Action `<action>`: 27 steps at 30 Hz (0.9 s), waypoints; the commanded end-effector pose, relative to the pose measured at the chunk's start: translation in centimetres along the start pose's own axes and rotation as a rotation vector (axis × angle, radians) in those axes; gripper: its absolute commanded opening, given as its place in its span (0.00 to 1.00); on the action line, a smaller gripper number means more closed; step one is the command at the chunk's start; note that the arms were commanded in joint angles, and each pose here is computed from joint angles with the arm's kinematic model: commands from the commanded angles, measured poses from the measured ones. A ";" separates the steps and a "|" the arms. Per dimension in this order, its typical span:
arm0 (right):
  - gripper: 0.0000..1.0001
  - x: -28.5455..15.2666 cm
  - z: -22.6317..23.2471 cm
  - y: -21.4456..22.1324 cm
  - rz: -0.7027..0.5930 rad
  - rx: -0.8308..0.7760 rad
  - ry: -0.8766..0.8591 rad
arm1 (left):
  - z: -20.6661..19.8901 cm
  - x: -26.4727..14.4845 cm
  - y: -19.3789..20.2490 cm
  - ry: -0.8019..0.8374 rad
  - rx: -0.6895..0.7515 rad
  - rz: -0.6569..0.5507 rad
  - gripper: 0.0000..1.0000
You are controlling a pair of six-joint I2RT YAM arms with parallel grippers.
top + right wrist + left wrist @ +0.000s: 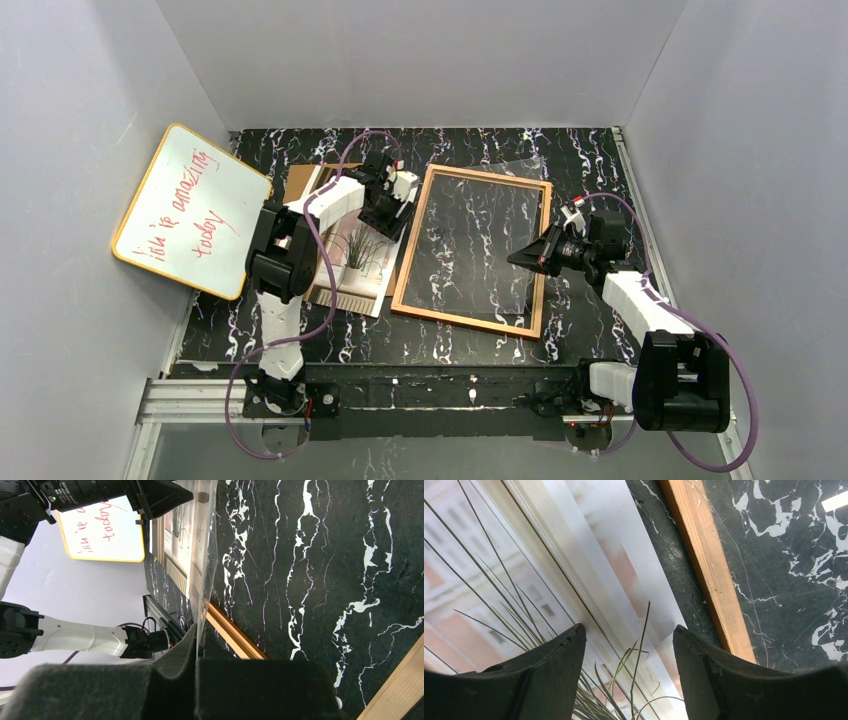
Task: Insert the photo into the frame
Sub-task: Place the photo frame item in the photo frame.
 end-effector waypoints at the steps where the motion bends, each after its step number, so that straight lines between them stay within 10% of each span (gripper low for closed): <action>1: 0.01 -0.4 0.2 0.0 -0.020 -0.037 -0.007 | -1.0 -0.5 0.7 0.019 0.018 0.026 0.62; 27: 0.01 -0.4 -1.8 0.5 -0.042 0.032 0.035 | -1.1 -0.3 1.1 0.013 0.033 0.034 0.63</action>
Point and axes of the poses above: each gripper's point midway between its finger pads, its own x axis out along the fingers, its own z axis along the line the jaws close on, y = z × x, the point moved 4 cm from there along -x, back along the fingers, and after that the axes turned 15 degrees about -x, right-handed, at the moved point
